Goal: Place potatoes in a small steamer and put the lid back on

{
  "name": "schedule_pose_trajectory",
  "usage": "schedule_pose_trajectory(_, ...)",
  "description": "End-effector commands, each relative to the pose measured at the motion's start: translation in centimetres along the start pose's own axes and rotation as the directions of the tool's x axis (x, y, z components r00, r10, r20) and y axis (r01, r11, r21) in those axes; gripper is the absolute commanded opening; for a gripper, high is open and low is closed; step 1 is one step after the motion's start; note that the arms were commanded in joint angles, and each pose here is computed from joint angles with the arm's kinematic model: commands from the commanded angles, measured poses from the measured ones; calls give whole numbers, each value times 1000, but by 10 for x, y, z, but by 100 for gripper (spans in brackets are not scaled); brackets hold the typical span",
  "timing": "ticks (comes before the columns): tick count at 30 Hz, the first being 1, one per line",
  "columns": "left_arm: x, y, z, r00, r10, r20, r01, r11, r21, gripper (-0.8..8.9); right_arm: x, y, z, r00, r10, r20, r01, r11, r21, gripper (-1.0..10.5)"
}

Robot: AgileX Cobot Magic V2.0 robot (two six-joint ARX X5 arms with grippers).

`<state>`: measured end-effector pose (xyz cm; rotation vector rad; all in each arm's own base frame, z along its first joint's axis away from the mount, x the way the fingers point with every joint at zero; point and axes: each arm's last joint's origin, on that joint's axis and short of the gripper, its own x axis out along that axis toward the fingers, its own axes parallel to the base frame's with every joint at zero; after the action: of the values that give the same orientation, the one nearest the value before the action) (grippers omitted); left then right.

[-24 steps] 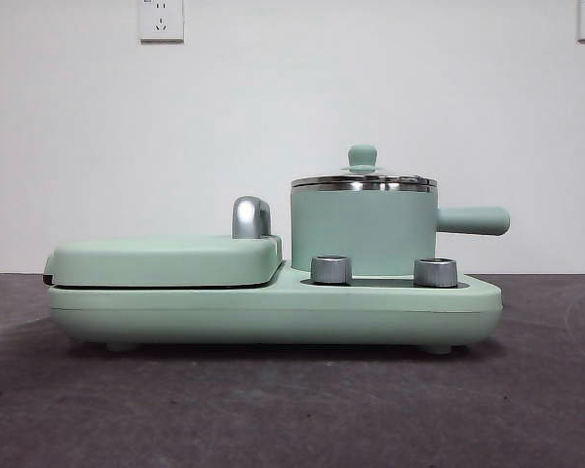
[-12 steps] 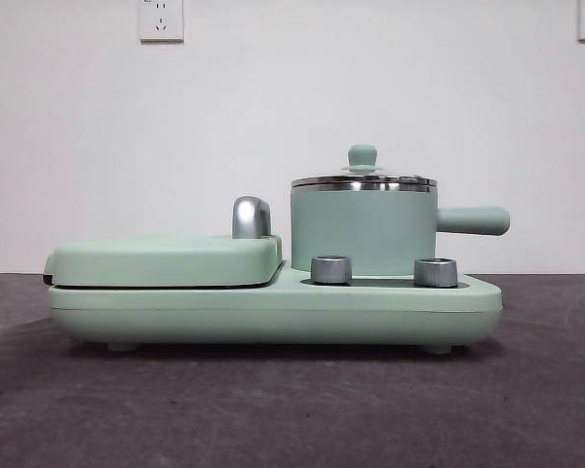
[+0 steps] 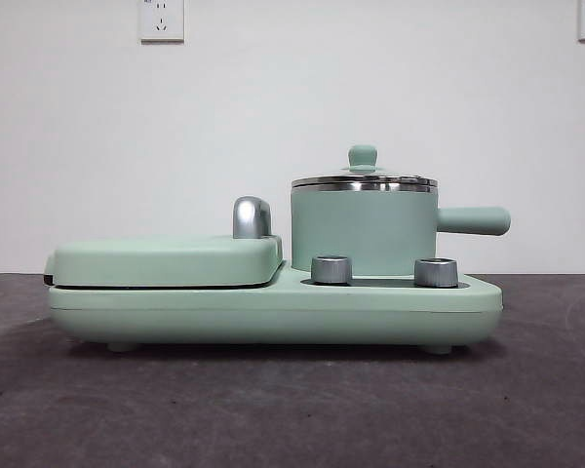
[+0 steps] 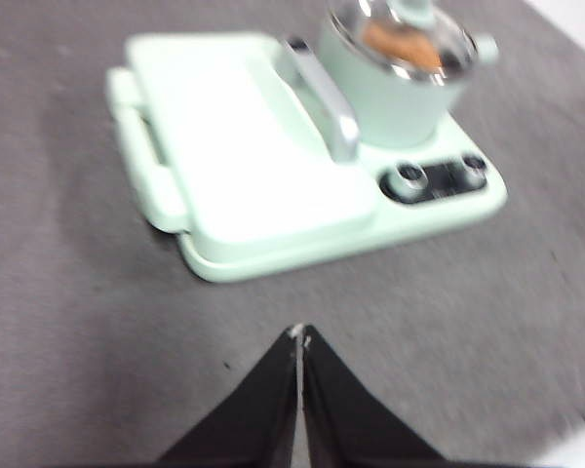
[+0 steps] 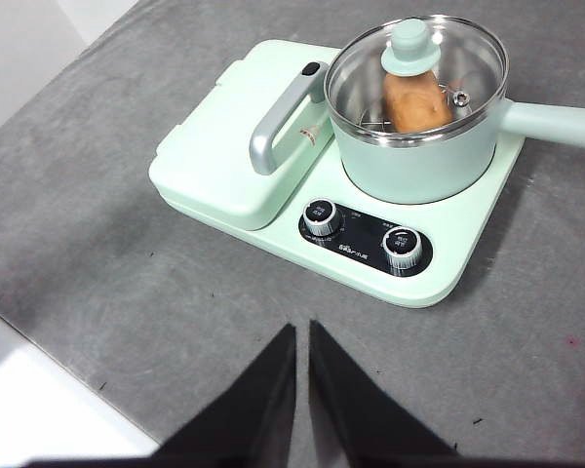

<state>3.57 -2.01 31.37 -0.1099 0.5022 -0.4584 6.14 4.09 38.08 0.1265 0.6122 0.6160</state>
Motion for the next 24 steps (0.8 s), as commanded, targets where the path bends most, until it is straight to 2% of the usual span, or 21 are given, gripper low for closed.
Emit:
schedule_pose_trajectory(1, -4, 2, 0, 998, 45, 44, -44, 999, -28, 5, -1, 1, 3, 1000, 8, 13, -8, 1000, -16, 19)
schedule_pose_trajectory(6, 4, 10, -2, 969, 166, 185, -166, 986, -12, 5, -1, 1, 3, 1000, 8, 13, -8, 1000, -16, 19)
schedule_pose_trajectory(10, 28, 24, -8, 883, 245, 401, -277, 961, 22, 5, -1, 1, 3, 1000, 8, 13, -8, 1000, -16, 19)
schedule_pose_trajectory(13, 46, 38, -24, 822, 295, 487, -346, 938, 15, 5, -1, 1, 3, 1000, 8, 13, -8, 1000, -16, 19)
schedule_pose_trajectory(15, 59, 47, -39, 800, 320, 508, -372, 928, 0, 5, -1, 1, 3, 1000, 8, 13, -8, 1000, -16, 19)
schedule_pose_trajectory(18, 78, 57, -64, 793, 338, 507, -385, 923, -13, 5, -1, 1, 3, 1000, 8, 13, -8, 1000, -16, 19)
schedule_pose_trajectory(24, 103, 69, -100, 834, 357, 420, -366, 928, -62, 5, -1, 1, 3, 1000, 8, 13, -8, 1000, -16, 19)
